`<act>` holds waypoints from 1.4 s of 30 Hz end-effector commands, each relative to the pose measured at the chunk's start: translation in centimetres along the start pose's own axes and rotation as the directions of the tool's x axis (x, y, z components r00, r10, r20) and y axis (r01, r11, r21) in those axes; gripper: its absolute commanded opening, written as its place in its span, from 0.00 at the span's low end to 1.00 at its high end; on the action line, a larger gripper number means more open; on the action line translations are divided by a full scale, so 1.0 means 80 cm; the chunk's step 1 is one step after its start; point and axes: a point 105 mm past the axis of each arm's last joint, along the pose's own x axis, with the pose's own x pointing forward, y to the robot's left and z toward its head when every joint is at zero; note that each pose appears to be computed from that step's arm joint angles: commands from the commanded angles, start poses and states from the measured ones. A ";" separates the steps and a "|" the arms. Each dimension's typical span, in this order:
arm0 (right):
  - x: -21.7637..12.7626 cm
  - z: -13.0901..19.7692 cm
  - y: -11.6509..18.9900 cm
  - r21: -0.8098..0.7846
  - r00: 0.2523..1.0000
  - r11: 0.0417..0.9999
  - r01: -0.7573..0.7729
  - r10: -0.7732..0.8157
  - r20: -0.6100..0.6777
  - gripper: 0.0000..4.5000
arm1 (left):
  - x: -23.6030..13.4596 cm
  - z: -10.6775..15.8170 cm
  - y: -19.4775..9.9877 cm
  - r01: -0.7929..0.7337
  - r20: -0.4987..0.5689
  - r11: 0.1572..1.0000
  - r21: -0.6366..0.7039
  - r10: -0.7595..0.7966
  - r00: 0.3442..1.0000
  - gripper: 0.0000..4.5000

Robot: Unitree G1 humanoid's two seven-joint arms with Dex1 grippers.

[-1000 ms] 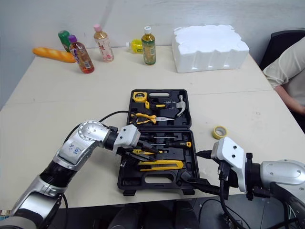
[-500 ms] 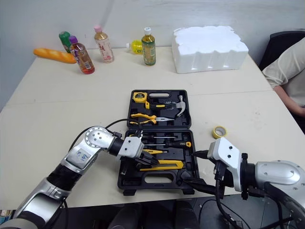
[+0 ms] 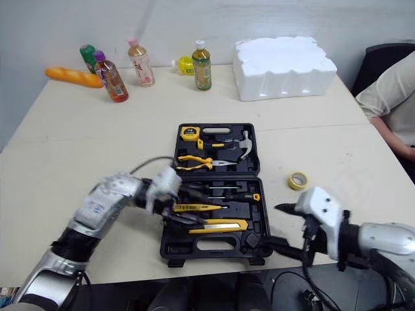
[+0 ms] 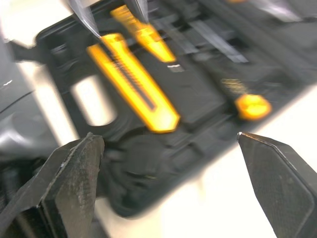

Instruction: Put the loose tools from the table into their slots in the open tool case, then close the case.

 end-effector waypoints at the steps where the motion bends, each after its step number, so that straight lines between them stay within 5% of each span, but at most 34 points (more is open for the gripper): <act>1: -0.071 0.006 -0.047 0.014 0.969 0.969 0.245 -0.246 0.024 1.00 | -0.100 0.018 0.024 -0.302 0.051 0.948 -0.099 0.308 0.950 0.91; 2: -0.088 0.002 -0.055 0.021 0.956 0.956 0.293 -0.293 0.014 1.00 | -0.122 0.011 0.024 -0.369 0.013 0.925 -0.091 0.372 0.928 0.99; 9: -0.154 -0.045 -0.094 0.078 0.872 0.869 0.488 -0.483 -0.076 1.00 | -0.226 -0.018 0.027 -0.650 -0.136 0.758 -0.054 0.639 0.757 0.99; 14: -0.189 -0.062 -0.119 0.050 0.787 0.791 0.610 -0.598 -0.152 1.00 | -0.318 -0.057 0.001 -0.749 -0.339 0.662 -0.026 0.699 0.630 0.99; 16: -0.194 -0.061 -0.122 0.081 0.781 0.778 0.623 -0.611 -0.129 1.00 | -0.323 -0.061 -0.007 -0.752 -0.341 0.658 -0.038 0.699 0.628 0.99; 27: -0.142 -0.013 -0.134 -0.106 0.923 0.929 0.354 -0.365 -0.119 1.00 | -0.225 -0.006 0.008 -0.542 -0.200 0.840 0.029 0.536 0.820 0.99; 31: -0.068 0.037 -0.143 -0.326 0.971 0.941 0.088 -0.154 -0.183 1.00 | -0.100 0.055 0.008 -0.195 -0.068 0.966 0.170 0.208 0.976 0.99; 38: -0.043 0.028 -0.139 -0.285 0.938 0.952 -0.114 0.008 -0.348 1.00 | -0.035 0.089 0.001 -0.056 0.002 0.974 0.221 0.057 0.998 0.99; 42: -0.020 0.021 -0.139 -0.263 0.895 0.939 -0.219 0.086 -0.437 1.00 | -0.020 0.081 -0.005 0.004 -0.004 0.979 0.206 -0.003 1.000 0.99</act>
